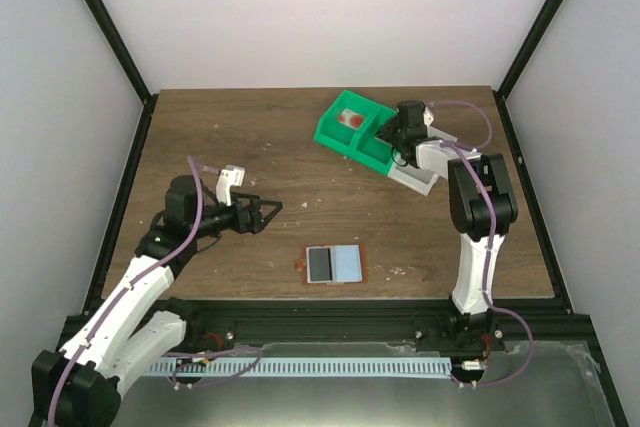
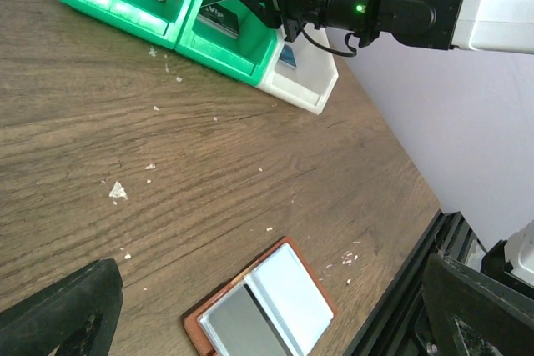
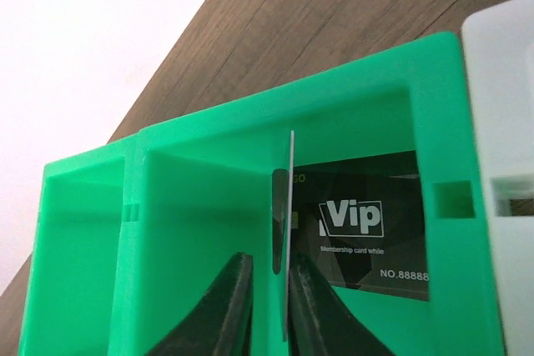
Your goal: Take the credit cards out of the card holder
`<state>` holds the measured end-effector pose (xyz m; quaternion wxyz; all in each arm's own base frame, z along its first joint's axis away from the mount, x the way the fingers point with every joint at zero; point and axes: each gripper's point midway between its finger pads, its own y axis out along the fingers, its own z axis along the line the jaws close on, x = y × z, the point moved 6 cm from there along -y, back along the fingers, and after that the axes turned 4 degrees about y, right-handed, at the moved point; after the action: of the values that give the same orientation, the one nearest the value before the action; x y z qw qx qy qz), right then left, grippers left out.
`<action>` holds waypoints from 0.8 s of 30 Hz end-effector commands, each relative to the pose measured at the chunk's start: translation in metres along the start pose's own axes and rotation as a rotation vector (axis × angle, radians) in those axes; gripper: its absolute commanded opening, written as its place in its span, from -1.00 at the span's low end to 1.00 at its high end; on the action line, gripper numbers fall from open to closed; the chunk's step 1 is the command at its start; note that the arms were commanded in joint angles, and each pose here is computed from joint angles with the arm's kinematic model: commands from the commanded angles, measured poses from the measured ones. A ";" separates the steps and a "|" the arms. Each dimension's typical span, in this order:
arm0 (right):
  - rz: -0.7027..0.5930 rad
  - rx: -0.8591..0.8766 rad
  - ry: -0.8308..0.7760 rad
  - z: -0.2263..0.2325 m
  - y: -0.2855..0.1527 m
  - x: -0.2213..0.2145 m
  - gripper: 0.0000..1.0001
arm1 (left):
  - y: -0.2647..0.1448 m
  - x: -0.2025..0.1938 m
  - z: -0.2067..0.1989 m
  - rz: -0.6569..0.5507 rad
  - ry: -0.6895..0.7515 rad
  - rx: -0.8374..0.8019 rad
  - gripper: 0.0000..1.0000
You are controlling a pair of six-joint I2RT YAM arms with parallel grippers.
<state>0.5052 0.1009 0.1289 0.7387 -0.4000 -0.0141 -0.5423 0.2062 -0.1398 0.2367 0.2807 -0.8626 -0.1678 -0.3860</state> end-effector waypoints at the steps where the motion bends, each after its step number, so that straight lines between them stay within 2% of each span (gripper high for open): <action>1: 0.011 -0.033 0.015 -0.004 0.006 -0.002 -0.68 | 0.002 -0.001 0.001 -0.001 0.004 -0.013 1.00; 4: 0.021 -0.034 0.009 -0.001 0.003 -0.001 -0.51 | 0.003 -0.001 0.003 0.003 -0.003 -0.005 1.00; 14: 0.018 -0.125 0.019 0.015 -0.021 0.017 -0.25 | 0.007 -0.003 0.009 0.019 -0.025 0.031 1.00; 24: 0.074 -0.106 -0.056 0.029 -0.048 0.021 -0.23 | 0.010 -0.002 0.023 0.038 -0.067 0.139 0.99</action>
<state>0.4962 0.0999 0.1536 0.7319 -0.4543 0.0270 -0.5072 0.2177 -0.1369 0.2163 0.3237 -0.8628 -0.1732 -0.3475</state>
